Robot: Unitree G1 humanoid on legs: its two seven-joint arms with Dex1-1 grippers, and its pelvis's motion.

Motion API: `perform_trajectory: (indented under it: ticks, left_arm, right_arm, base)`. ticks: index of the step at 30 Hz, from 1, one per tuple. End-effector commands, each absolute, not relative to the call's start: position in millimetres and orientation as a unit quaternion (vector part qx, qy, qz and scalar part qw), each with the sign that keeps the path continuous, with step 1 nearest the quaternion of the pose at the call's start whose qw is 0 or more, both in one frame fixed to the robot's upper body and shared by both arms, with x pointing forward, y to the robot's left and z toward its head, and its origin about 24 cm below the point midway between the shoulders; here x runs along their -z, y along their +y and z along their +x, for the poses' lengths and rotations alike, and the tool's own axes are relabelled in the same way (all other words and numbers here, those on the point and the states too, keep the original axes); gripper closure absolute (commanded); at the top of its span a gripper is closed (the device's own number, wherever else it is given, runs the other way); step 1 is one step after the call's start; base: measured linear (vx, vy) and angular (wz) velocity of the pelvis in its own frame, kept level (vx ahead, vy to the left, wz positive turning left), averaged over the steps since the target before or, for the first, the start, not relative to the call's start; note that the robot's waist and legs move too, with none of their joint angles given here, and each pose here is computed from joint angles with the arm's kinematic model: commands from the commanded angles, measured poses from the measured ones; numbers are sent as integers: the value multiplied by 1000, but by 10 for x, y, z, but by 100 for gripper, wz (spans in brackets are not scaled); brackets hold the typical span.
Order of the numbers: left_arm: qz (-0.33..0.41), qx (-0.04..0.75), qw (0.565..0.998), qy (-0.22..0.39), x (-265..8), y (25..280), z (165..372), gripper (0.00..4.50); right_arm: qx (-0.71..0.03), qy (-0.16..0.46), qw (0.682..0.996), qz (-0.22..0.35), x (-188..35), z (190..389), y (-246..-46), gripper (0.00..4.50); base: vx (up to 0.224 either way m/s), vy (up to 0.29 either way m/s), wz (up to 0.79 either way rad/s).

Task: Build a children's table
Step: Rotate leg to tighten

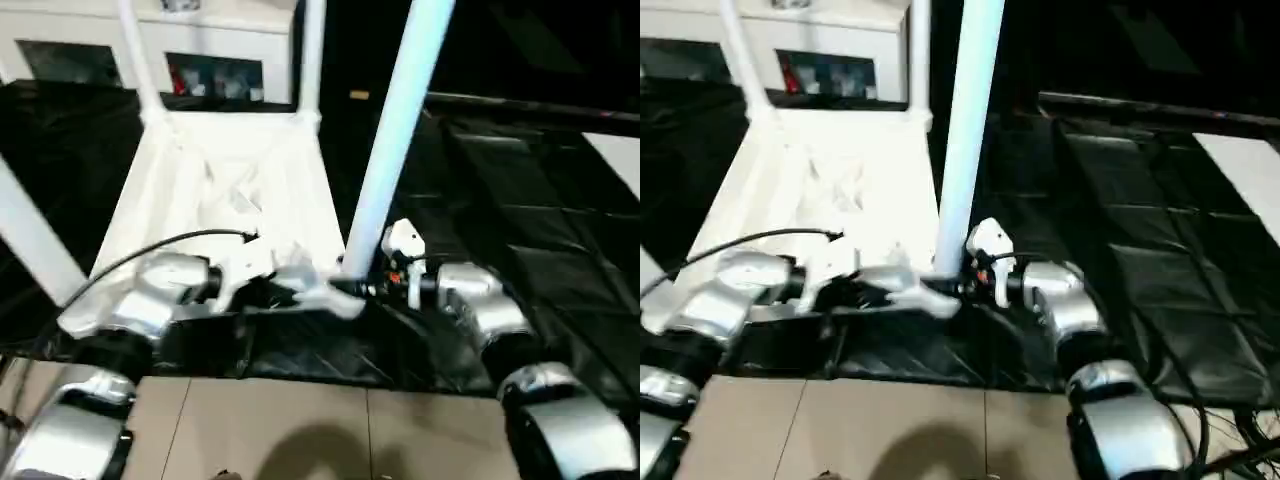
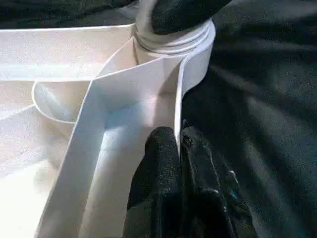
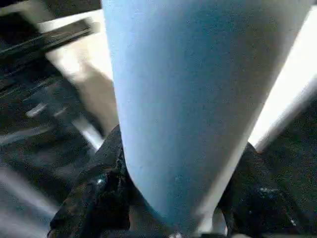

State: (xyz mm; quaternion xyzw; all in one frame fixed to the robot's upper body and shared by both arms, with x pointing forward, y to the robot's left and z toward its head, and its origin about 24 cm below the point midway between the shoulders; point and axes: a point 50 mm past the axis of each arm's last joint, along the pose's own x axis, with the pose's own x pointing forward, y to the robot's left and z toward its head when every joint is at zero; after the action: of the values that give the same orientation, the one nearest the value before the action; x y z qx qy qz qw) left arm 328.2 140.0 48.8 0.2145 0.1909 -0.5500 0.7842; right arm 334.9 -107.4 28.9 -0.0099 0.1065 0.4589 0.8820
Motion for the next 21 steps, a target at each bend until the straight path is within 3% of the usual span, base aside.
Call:
perform_trajectory:
  ticks: [1, 5, 8, 9, 12, 13, 15, 17, 18, 21]
  left_arm:
    - [204, 540, 795, 187, -408, 1135, 3260, 450]
    - [201, 536, 799, 185, -369, 882, 3244, 450]
    - [203, 534, 800, 185, -366, 846, 3247, 450]
    - [210, 525, 803, 187, -367, 846, 3272, 450]
    - [216, 518, 806, 189, -374, 875, 3289, 450]
    - [218, 515, 807, 190, -379, 892, 3295, 450]
    - [224, 509, 808, 193, -388, 950, 3304, 450]
    - [227, 506, 809, 195, -389, 984, 3308, 450]
    - [232, 505, 808, 198, -388, 1064, 3303, 450]
    - [234, 509, 803, 202, -390, 1151, 3288, 450]
  right_arm:
    - [-456, 152, 876, 21, -68, 3212, -785, 254]
    - [-397, 156, 903, 45, -60, 3215, -443, 254]
    - [-383, 156, 909, 49, -91, 3234, -325, 254]
    - [-381, 148, 911, 50, -182, 3255, -116, 254]
    - [-403, 137, 904, 44, -247, 3238, 20, 254]
    - [-411, 129, 901, 46, -268, 3232, 37, 254]
    - [-413, 113, 902, 50, -298, 3244, 1, 199]
    - [-412, 112, 903, 50, -295, 3254, -48, 185]
    - [-407, 108, 906, 36, -278, 3282, -195, 178]
    - [-408, 101, 907, 10, -263, 3310, -379, 145]
  base:
    - [0, 0, 0]
    - [0, 0, 0]
    - [0, 0, 0]
    - [0, 0, 0]
    - [-59, -3, 4]
    - [-75, -42, 16]
    - [66, -104, -12]
    - [87, -44, -44]
    - [0, 0, 0]
    - [0, 0, 0]
